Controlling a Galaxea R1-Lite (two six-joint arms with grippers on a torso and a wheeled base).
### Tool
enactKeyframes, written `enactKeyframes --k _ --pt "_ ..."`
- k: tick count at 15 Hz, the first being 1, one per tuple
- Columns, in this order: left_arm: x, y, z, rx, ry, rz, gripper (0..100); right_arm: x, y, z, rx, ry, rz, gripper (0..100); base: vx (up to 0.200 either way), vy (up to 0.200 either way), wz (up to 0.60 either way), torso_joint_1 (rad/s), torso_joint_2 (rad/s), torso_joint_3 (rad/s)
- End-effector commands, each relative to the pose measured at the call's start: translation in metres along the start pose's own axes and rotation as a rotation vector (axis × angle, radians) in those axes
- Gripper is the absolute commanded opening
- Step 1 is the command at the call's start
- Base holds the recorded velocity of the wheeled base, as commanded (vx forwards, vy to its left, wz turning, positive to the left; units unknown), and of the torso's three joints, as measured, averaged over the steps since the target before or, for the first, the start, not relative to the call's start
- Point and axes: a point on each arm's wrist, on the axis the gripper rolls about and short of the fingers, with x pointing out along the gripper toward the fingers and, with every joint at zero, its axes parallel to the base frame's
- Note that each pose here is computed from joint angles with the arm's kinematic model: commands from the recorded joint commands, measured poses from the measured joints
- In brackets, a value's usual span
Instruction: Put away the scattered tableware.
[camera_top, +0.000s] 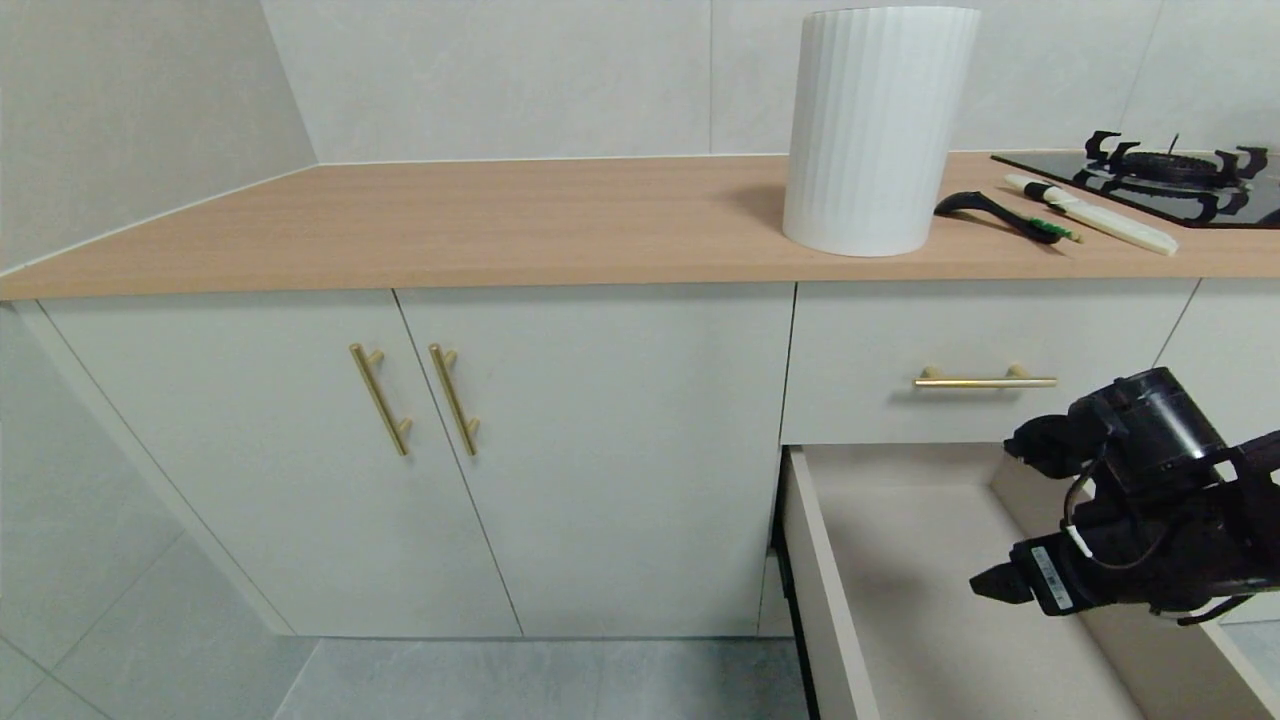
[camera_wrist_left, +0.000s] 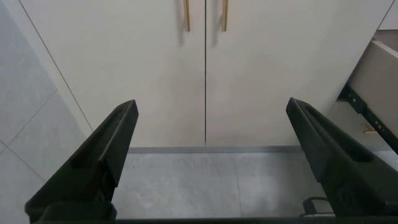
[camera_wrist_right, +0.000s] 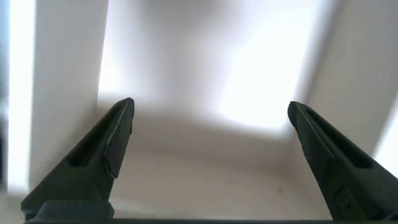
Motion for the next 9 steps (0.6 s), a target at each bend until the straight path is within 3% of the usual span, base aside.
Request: enactKeyframes --k 1,9 --pt "0.0000 0.0000 0.0000 0.000 0.000 0.001 100 -0.0048 -0.0038 0.0063 0.023 -0.059 -0.012 100 0.000 0.000 0.00 0.000 0.00 0.000" --pt "0.0000 0.0000 0.0000 0.000 0.000 0.001 100 -0.0098 -0.0086 0.0079 0.032 -0.109 -0.042 100 0.000 0.000 0.00 0.005 -0.04 -0.029"
